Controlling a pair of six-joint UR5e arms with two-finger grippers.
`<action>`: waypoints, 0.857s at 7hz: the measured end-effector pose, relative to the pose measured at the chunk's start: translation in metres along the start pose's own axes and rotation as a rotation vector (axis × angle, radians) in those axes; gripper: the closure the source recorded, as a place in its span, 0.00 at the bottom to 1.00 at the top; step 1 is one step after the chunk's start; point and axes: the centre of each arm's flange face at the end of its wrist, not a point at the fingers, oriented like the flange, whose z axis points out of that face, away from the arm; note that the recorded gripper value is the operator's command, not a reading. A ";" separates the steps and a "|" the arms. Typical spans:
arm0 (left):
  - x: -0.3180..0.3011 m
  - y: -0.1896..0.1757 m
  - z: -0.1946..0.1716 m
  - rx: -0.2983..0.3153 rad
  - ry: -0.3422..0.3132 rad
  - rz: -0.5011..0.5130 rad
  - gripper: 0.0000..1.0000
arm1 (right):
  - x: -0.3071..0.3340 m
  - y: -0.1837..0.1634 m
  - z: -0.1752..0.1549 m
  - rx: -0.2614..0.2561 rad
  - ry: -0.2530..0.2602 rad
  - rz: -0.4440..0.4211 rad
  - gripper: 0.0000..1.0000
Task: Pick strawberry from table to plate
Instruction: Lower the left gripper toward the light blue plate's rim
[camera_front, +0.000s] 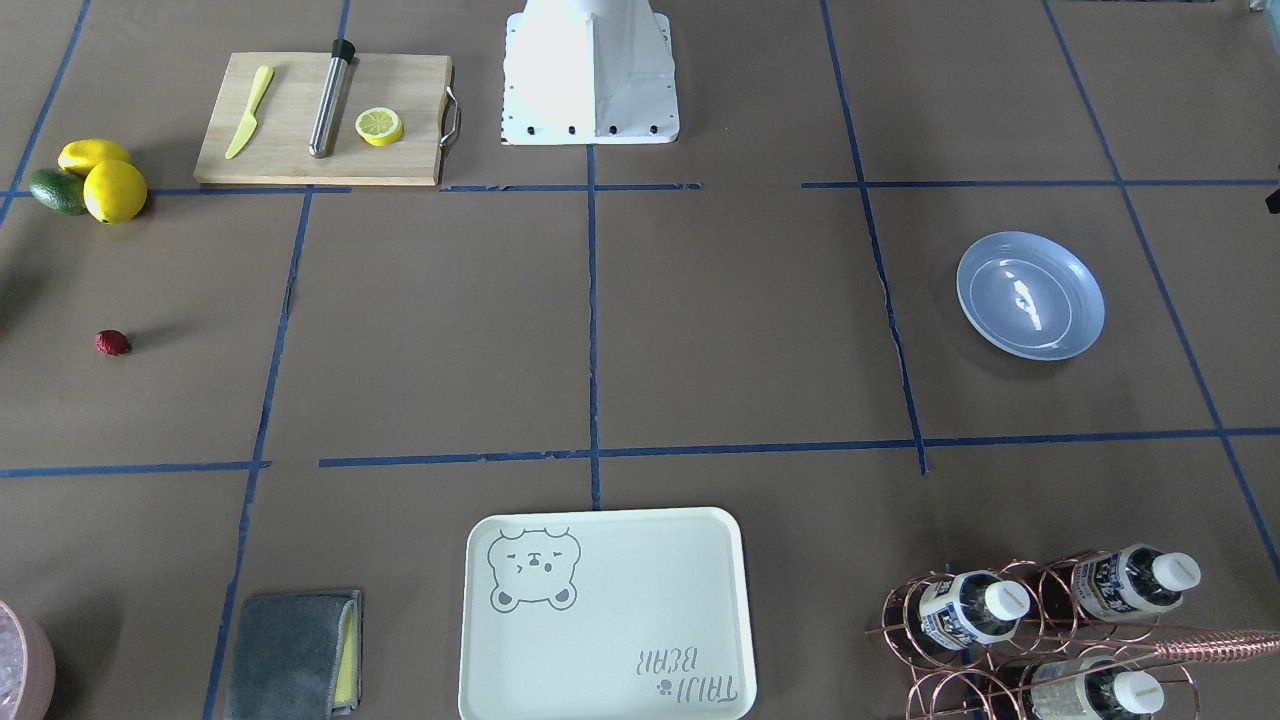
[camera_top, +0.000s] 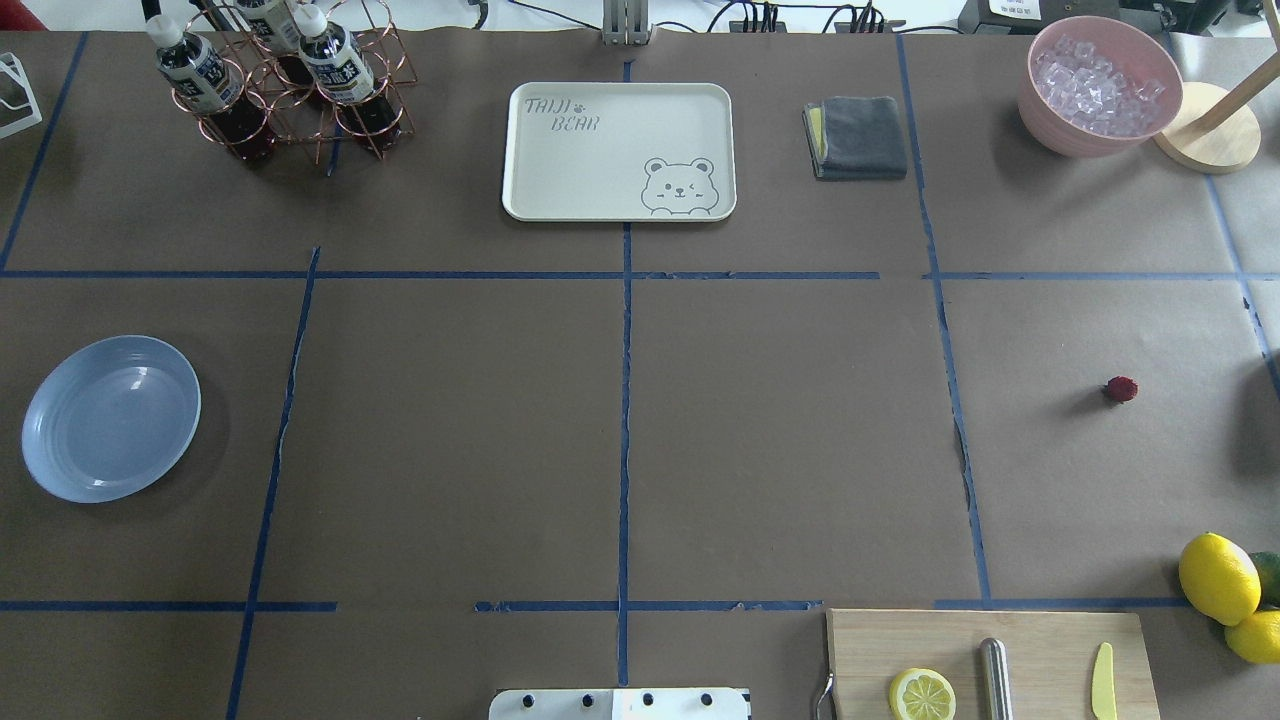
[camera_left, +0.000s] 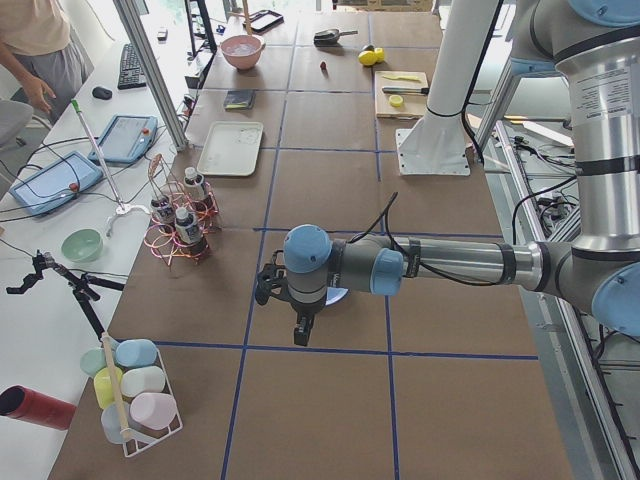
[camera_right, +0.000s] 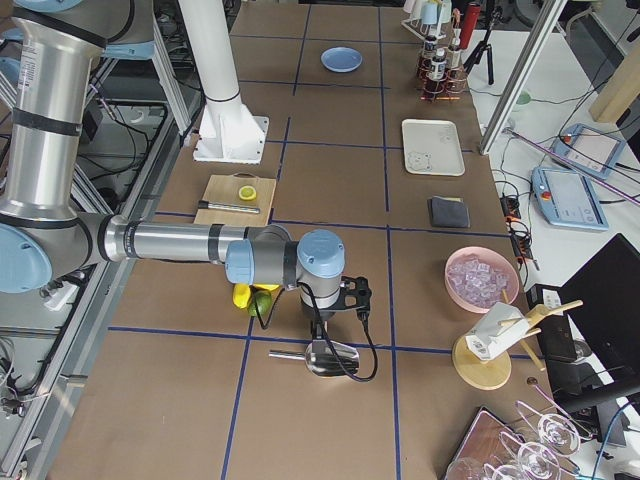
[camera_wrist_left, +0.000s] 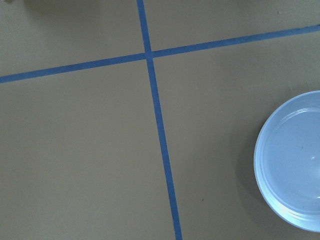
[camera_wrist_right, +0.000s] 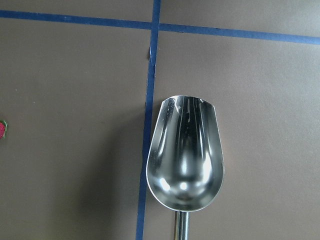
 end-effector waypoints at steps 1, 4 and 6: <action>0.001 -0.001 -0.001 0.003 0.001 0.006 0.00 | -0.001 -0.001 -0.001 0.002 -0.001 -0.004 0.00; 0.007 -0.007 -0.006 0.022 -0.005 0.035 0.00 | -0.007 -0.010 -0.007 0.036 -0.003 -0.038 0.00; 0.020 -0.022 -0.018 0.111 -0.009 0.130 0.00 | -0.024 -0.032 -0.027 0.174 0.002 -0.154 0.00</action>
